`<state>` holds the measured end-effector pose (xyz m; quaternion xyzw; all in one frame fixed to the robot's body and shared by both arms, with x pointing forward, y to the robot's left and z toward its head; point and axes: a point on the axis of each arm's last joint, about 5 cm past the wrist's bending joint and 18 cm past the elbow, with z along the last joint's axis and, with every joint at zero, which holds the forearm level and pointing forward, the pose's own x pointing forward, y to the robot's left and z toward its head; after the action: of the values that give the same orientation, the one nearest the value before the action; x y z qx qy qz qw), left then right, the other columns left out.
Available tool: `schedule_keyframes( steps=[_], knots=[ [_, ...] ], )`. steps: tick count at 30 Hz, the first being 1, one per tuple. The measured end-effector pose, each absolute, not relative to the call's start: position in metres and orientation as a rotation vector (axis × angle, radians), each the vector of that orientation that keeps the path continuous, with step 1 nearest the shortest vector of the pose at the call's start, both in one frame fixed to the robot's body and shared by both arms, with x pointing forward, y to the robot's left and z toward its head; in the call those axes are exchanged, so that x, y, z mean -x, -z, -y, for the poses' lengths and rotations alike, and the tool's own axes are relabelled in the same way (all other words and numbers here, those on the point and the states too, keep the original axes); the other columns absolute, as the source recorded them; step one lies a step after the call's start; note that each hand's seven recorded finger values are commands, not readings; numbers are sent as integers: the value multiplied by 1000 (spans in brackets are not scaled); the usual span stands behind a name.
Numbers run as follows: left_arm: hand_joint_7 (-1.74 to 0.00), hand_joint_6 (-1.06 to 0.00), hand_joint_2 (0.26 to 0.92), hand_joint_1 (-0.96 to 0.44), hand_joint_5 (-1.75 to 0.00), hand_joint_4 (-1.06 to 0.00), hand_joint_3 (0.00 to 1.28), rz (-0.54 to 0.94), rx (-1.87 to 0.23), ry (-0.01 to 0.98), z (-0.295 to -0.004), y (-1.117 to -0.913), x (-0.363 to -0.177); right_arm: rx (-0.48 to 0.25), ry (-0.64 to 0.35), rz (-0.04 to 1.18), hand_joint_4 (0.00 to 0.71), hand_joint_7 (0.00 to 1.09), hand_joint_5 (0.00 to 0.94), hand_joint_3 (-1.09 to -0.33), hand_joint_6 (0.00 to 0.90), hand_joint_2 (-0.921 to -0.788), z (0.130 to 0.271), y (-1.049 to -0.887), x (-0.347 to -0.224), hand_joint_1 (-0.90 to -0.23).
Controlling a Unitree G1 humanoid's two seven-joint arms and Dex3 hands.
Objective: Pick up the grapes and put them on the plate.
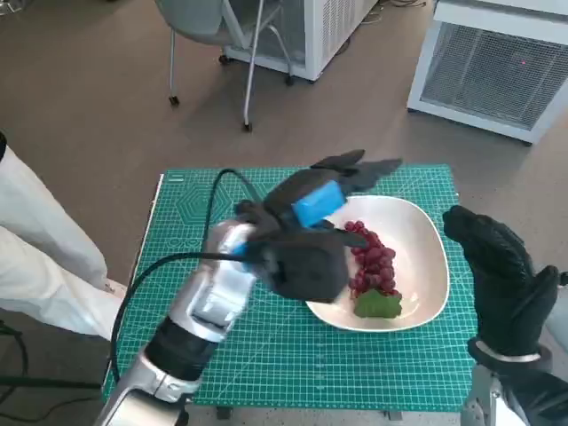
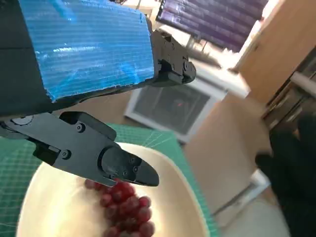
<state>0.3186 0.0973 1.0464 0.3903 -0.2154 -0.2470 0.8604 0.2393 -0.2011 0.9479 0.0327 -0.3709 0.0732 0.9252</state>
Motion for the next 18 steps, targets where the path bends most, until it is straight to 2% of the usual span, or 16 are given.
schedule_keyframes(
  steps=[4,8,18],
  knots=[
    [-45,-385,921,-520,-29,-242,102,469,-734,422,-120,-1037,-317,-66,-147,757,651,731,1,-550,280,-921,201,-948,-237,-453],
    [-44,-409,921,-514,-26,-284,156,468,-572,347,-143,-1025,-314,-61,-146,753,651,733,1,-549,279,-921,200,-949,-235,-454],
    [-1,-281,921,-503,-1,-174,329,435,-61,341,-189,-993,-297,-62,-157,766,651,744,1,-550,276,-921,197,-953,-234,-463]
  ],
)
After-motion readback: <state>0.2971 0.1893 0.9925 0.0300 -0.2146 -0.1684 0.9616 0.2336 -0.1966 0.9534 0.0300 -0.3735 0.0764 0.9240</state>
